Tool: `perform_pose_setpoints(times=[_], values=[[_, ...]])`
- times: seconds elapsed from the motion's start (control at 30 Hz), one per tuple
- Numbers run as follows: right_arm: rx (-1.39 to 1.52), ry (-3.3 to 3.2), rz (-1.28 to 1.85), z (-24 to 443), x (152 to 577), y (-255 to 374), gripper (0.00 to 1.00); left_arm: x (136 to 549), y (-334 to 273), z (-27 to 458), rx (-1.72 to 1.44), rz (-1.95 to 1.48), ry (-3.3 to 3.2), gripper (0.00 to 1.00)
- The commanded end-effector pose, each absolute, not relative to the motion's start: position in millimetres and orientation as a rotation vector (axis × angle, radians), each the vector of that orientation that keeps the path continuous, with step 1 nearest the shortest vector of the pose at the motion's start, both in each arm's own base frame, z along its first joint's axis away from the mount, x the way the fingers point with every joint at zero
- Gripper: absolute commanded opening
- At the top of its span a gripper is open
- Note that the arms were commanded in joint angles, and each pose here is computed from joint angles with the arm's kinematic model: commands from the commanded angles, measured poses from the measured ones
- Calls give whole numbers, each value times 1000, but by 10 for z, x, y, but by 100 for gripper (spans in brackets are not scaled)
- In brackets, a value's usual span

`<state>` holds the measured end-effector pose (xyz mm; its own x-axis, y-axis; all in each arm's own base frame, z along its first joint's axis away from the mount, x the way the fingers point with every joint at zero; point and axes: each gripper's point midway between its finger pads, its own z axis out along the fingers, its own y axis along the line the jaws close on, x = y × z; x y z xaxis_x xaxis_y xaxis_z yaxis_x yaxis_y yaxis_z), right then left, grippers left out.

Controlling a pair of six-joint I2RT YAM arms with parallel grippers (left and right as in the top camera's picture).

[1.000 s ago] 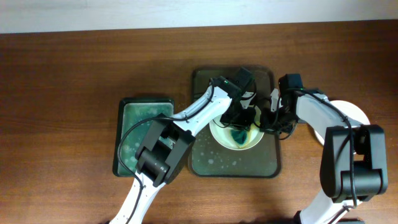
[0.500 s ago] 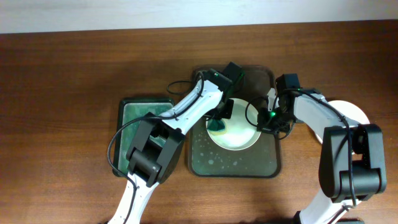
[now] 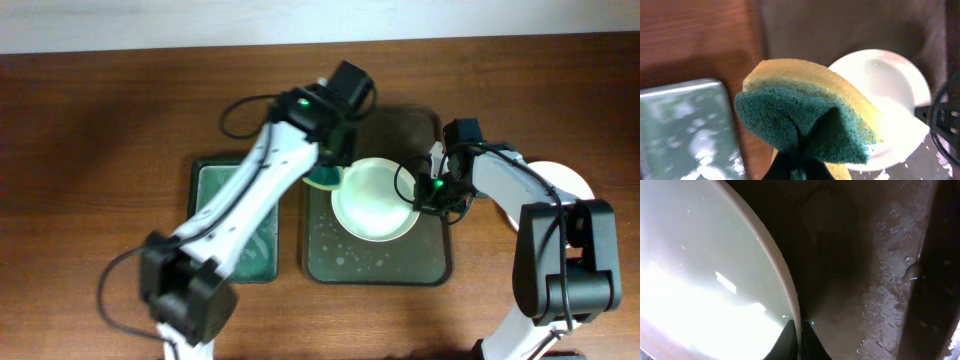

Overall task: Clean dirty plates on tray and stack at the side
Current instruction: 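Return the sponge to the soapy tray with the left gripper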

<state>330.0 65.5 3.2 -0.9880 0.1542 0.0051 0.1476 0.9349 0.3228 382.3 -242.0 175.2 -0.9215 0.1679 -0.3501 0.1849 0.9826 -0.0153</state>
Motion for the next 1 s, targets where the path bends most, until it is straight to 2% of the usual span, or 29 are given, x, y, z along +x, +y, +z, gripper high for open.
perform_pose_setpoints(times=[0.0,0.1,0.2,0.43,0.57,0.73,0.83,0.97], values=[[242,3134,399,-114,3183,517,4,3804,-1712,2494,62,3,2655,0],[241,3134,399,-114,3184,518,4,3663,-1211,2596,-48,103,2694,0],[241,3134,398,-114,3184,517,4,3556,-877,2400,-133,181,2794,0],[242,3136,398,-114,3178,517,4,3380,-707,1144,-178,226,2968,0],[242,3135,399,-114,3179,517,4,3373,-612,710,-183,222,2954,0],[234,3109,400,-113,3243,519,4,3433,-538,661,-221,197,2934,20],[234,3103,400,-111,3258,516,4,3409,-709,705,-113,62,2973,33],[157,3079,398,29,3259,516,4,3408,-743,996,-110,17,2940,40]])
